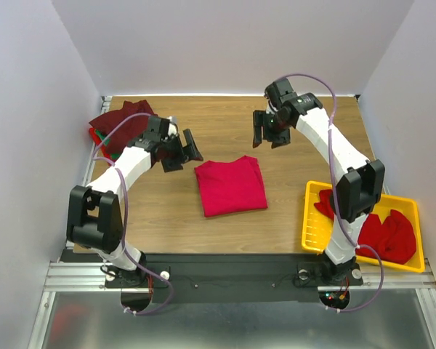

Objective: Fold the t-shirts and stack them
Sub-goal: Fold the tshirt, then neatly place the folded tshirt to the corner

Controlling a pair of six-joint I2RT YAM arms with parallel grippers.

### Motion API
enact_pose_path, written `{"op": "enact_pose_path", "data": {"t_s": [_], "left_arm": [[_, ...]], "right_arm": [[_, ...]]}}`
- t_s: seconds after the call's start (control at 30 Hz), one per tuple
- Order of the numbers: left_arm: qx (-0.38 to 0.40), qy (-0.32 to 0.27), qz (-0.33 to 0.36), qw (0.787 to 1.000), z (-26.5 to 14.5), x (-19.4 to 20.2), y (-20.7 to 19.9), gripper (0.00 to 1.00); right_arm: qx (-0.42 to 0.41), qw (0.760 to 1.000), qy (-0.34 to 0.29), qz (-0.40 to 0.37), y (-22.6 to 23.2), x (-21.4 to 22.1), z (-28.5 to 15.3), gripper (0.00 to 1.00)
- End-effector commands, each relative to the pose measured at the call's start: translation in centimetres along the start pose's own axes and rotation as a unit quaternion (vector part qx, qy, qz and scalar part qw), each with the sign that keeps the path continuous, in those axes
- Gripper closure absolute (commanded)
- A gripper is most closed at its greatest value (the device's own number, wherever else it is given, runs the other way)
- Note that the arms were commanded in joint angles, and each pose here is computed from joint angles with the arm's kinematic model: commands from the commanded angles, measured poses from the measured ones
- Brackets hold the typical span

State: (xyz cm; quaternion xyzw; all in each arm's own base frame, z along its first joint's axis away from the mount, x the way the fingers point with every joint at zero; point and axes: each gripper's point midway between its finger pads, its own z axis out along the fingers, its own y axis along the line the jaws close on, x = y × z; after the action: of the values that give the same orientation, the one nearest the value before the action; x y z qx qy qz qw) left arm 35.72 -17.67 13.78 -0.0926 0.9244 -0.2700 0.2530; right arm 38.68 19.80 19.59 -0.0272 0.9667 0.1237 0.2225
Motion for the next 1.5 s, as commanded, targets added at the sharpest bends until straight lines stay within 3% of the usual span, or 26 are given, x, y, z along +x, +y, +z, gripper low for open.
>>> {"op": "enact_pose_path", "data": {"t_s": [0.0, 0.43, 0.97, 1.47], "left_arm": [[0.044, -0.043, 0.044, 0.997, -1.9, -0.1, -1.1, 0.03], [0.090, -0.003, 0.054, 0.994, -1.5, 5.5, 0.4, 0.01], [0.179, 0.058, 0.033, 0.982, 1.9, 11.3, 1.6, 0.02], [0.186, 0.124, 0.023, 0.974, 5.2, 14.8, 2.2, 0.01]], "right_arm": [[-0.060, 0.998, 0.000, 0.003, 2.1, 0.9, 0.3, 0.29], [-0.091, 0.993, 0.071, 0.018, 2.4, 7.0, 4.5, 0.32], [-0.047, 0.990, 0.129, 0.021, -0.4, 11.3, 9.3, 0.34], [-0.006, 0.984, 0.173, 0.029, -2.4, 15.1, 11.8, 0.37]]}}
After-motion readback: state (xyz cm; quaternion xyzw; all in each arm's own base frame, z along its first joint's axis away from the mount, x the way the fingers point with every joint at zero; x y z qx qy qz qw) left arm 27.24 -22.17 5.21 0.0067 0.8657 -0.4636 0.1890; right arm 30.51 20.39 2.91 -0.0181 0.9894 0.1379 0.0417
